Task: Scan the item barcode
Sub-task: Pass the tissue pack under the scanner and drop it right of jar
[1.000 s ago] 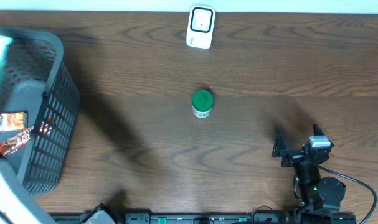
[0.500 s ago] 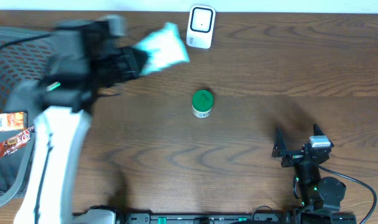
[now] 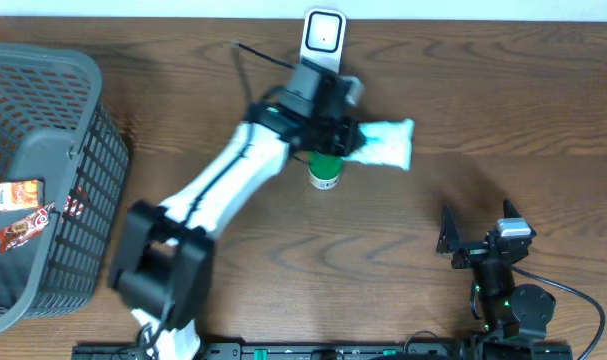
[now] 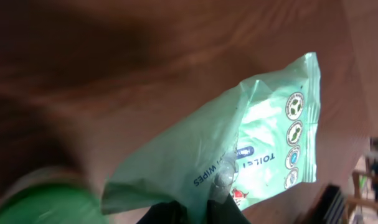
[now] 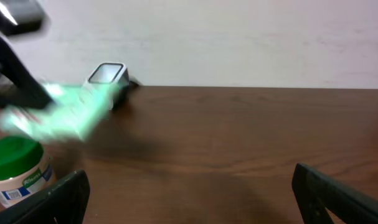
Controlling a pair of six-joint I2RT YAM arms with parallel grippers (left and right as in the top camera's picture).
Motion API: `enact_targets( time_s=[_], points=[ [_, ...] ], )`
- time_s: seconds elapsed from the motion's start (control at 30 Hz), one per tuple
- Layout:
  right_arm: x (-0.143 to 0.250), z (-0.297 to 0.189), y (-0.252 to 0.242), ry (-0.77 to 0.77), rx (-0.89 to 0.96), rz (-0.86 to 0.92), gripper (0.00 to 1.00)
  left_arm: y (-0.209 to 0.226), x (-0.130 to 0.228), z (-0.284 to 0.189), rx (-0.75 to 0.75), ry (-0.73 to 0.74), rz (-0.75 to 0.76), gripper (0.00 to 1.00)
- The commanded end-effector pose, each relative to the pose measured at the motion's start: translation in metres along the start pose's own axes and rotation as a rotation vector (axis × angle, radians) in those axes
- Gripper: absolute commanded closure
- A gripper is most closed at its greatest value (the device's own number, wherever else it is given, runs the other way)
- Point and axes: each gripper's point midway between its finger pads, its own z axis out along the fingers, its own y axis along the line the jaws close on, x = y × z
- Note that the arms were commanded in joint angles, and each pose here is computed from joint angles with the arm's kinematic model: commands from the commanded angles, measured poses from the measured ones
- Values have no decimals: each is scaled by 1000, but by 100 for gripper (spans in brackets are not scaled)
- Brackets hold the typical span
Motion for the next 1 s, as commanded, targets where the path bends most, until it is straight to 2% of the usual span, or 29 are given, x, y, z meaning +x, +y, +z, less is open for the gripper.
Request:
enact_targets(
  time_s=[0.0, 0.03, 0.07, 0.13, 0.2, 0.3, 0.5, 0.57, 0.7, 0.73, 0.8, 0.83, 0.87, 0.97],
  points=[
    [1, 0, 1, 2, -1, 13, 1, -7, 18, 33, 31, 59, 36, 92],
    [1, 0, 1, 2, -1, 13, 1, -6, 21, 39, 33, 67, 40, 89],
    [1, 0, 1, 2, -1, 13, 1, -3, 24, 48, 28, 75, 40, 72],
    [1, 0, 1, 2, -1, 13, 1, 1, 24, 48, 10, 72, 39, 52],
    [1, 0, 1, 2, -1, 13, 1, 2, 17, 43, 4, 51, 41, 39],
    [1, 0, 1, 2, -1, 13, 1, -2, 4, 32, 8, 4, 55, 32],
    [1, 0, 1, 2, -1, 13, 1, -23, -34, -4, 34, -113, 99, 31],
    [1, 0, 1, 2, -1, 13, 1, -36, -54, -30, 47, -182, 126, 24],
    [1, 0, 1, 2, -1, 13, 1, -61, -83, -101, 41, -316, 256, 6],
    [1, 0, 1, 2, -1, 13, 1, -55, -91, -147, -43, -382, 292, 2],
    [1, 0, 1, 2, -1, 13, 1, -28, -97, -200, -212, -471, 237, 2],
    [1, 0, 1, 2, -1, 13, 1, -11, -97, -232, -304, -523, 191, 2],
    [1, 0, 1, 2, -1, 13, 1, 28, -90, -295, -462, -632, 19, 2],
    [1, 0, 1, 2, -1, 13, 1, 80, -58, -379, -609, -782, -306, 1]
  ],
)
